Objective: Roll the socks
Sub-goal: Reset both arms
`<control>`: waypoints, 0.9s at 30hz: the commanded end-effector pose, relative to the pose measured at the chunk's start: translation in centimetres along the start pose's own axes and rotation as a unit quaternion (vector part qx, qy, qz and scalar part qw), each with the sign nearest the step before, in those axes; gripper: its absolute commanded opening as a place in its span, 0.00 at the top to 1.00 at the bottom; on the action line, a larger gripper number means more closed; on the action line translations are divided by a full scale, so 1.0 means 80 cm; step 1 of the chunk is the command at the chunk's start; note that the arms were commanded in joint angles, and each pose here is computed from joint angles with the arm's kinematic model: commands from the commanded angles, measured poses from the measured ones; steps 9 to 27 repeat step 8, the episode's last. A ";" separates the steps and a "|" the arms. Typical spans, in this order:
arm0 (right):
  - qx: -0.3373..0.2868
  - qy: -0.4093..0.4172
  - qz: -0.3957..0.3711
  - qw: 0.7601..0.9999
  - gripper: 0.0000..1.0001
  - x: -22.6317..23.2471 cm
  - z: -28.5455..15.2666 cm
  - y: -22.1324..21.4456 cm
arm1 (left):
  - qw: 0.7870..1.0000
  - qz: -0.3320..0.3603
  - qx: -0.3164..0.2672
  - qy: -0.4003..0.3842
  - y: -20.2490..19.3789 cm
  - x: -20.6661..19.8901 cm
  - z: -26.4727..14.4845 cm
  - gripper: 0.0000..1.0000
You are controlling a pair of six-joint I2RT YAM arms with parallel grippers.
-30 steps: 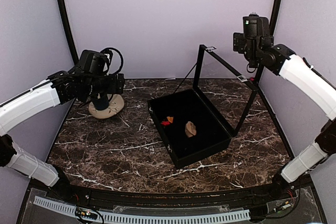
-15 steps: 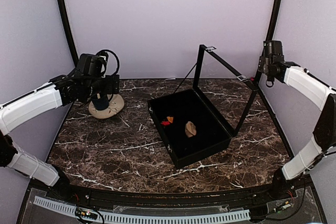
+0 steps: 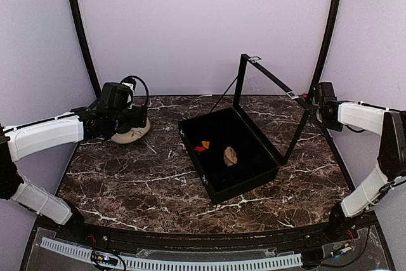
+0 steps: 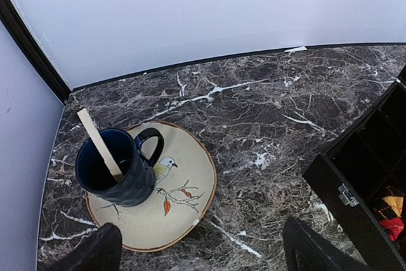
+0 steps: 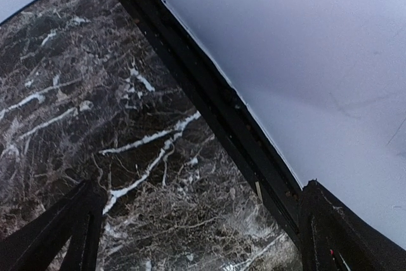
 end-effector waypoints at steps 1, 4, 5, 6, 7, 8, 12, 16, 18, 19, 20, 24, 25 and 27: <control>-0.015 0.028 0.038 0.999 0.01 -0.008 -0.020 0.005 | 1.000 0.001 -0.028 0.004 0.002 0.003 0.006 0.09; -0.024 0.043 0.034 0.998 0.00 -0.012 -0.031 0.004 | 1.000 0.004 -0.029 0.004 -0.004 0.003 0.010 0.09; -0.027 0.053 0.032 0.998 0.00 -0.012 -0.035 0.003 | 1.000 0.007 -0.030 0.004 -0.006 0.003 0.011 0.09; -0.032 0.061 0.031 0.997 0.00 -0.012 -0.040 0.004 | 0.999 0.010 -0.032 0.003 -0.008 0.003 0.012 0.09; -0.035 0.067 0.030 0.997 0.00 -0.013 -0.043 0.004 | 0.999 0.011 -0.034 0.003 -0.010 0.003 0.013 0.09; -0.038 0.070 0.031 0.996 0.00 -0.014 -0.047 0.003 | 0.999 0.011 -0.035 0.002 -0.011 0.003 0.014 0.09; -0.038 0.070 0.031 0.996 0.00 -0.014 -0.047 0.003 | 0.999 0.011 -0.035 0.002 -0.011 0.003 0.014 0.09; -0.038 0.070 0.031 0.996 0.00 -0.014 -0.047 0.003 | 0.999 0.011 -0.035 0.002 -0.011 0.003 0.014 0.09; -0.038 0.070 0.031 0.996 0.00 -0.014 -0.047 0.003 | 0.999 0.011 -0.035 0.002 -0.011 0.003 0.014 0.09; -0.038 0.070 0.031 0.996 0.00 -0.014 -0.047 0.003 | 0.999 0.011 -0.035 0.002 -0.011 0.003 0.014 0.09; -0.038 0.070 0.031 0.996 0.00 -0.014 -0.047 0.003 | 0.999 0.011 -0.035 0.002 -0.011 0.003 0.014 0.09; -0.038 0.070 0.031 0.996 0.00 -0.014 -0.047 0.003 | 0.999 0.011 -0.035 0.002 -0.011 0.003 0.014 0.09; -0.038 0.070 0.031 0.996 0.00 -0.014 -0.047 0.003 | 0.999 0.011 -0.035 0.002 -0.011 0.003 0.014 0.09; -0.038 0.070 0.031 0.996 0.00 -0.014 -0.047 0.003 | 0.999 0.011 -0.035 0.002 -0.011 0.003 0.014 0.09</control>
Point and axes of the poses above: each gripper's point midway between its finger pads, its own z axis out along the fingers, its own x axis along the line the jaws close on, y = z × x, the point moved 6 cm from there along -z, back along the fingers, and after that the axes turned 13 degrees about z, right-handed, at the moved point
